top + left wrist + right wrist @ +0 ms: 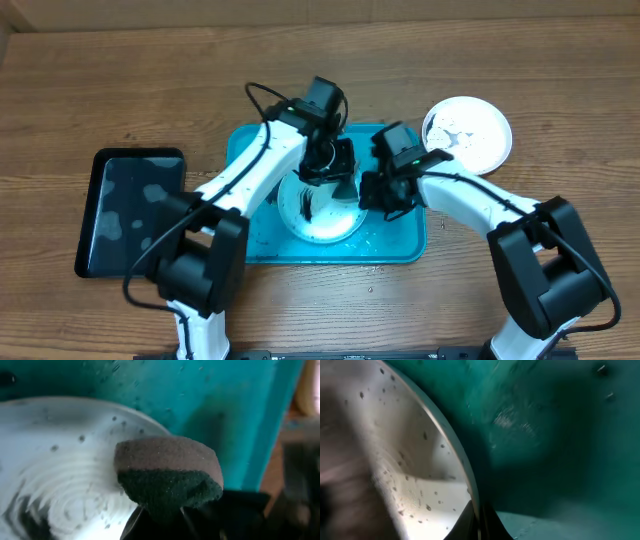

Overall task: Clean dirty plates on tray and stack at the side
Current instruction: 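Scrub the last white plate with the sponge in the left gripper, then lower the sponge into the black tray and release it with the left gripper, then lift the last white plate with the right gripper and stack it on the pile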

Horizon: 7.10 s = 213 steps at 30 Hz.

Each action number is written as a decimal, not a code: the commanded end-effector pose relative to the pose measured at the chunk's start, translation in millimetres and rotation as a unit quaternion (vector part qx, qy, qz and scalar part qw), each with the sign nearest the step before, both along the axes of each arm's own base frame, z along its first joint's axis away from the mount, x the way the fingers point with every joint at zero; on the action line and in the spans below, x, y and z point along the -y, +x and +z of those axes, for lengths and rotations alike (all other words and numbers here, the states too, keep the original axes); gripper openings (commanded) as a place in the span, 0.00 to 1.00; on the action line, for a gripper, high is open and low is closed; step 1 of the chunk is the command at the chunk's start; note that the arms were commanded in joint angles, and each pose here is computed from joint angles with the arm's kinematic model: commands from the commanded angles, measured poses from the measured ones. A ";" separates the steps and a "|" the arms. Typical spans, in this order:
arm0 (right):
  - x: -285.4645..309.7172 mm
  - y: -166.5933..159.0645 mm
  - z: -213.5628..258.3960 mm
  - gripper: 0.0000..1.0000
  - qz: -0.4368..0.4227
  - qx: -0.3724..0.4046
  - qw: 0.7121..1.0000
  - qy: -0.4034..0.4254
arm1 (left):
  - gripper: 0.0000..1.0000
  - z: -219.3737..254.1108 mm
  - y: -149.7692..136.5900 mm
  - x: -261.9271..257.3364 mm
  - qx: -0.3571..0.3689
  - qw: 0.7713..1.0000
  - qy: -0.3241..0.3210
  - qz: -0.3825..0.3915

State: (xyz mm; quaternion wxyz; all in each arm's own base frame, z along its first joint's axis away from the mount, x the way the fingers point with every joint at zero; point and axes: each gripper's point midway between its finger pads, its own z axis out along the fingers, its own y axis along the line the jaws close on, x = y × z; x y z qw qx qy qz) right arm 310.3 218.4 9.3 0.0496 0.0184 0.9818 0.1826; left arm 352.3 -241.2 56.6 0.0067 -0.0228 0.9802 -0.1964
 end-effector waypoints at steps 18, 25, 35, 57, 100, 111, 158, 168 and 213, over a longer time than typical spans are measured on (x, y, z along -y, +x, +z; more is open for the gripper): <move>15.6 18.0 2.0 0.04 -0.039 0.013 0.999 -0.016 | 0.04 -30.7 -7.4 -20.6 -0.016 0.995 0.093 0.031; 15.5 17.8 2.0 0.04 -0.039 0.012 0.999 -0.015 | 0.05 -45.6 -18.4 -32.4 -0.031 0.991 0.122 0.047; 16.1 16.5 1.6 0.04 -0.037 0.010 0.999 -0.017 | 0.04 -77.3 -34.0 -98.5 -0.024 0.964 0.254 0.071; 16.0 15.3 1.5 0.04 -0.038 0.007 0.999 -0.016 | 0.04 5.4 5.6 0.6 -0.009 0.998 -0.028 -0.050; 6.6 37.7 43.7 0.04 0.031 0.052 0.998 -0.026 | 0.04 87.0 76.1 -187.0 0.063 0.943 0.226 0.237; 25.9 95.0 145.9 0.04 0.067 0.216 0.948 -0.224 | 0.04 90.7 13.4 -350.3 -0.059 0.884 0.219 0.408; -35.9 61.7 232.0 0.04 0.222 0.385 0.765 -0.465 | 0.82 95.1 18.6 -400.0 0.034 0.909 0.117 0.399; 2.2 75.3 249.3 0.04 0.198 0.373 0.721 -0.550 | 1.00 89.1 12.9 -390.0 0.009 0.914 0.116 0.389; 295.6 117.8 122.9 0.04 -0.268 0.079 0.960 -0.035 | 1.00 90.2 17.9 -392.6 0.021 0.913 0.116 0.391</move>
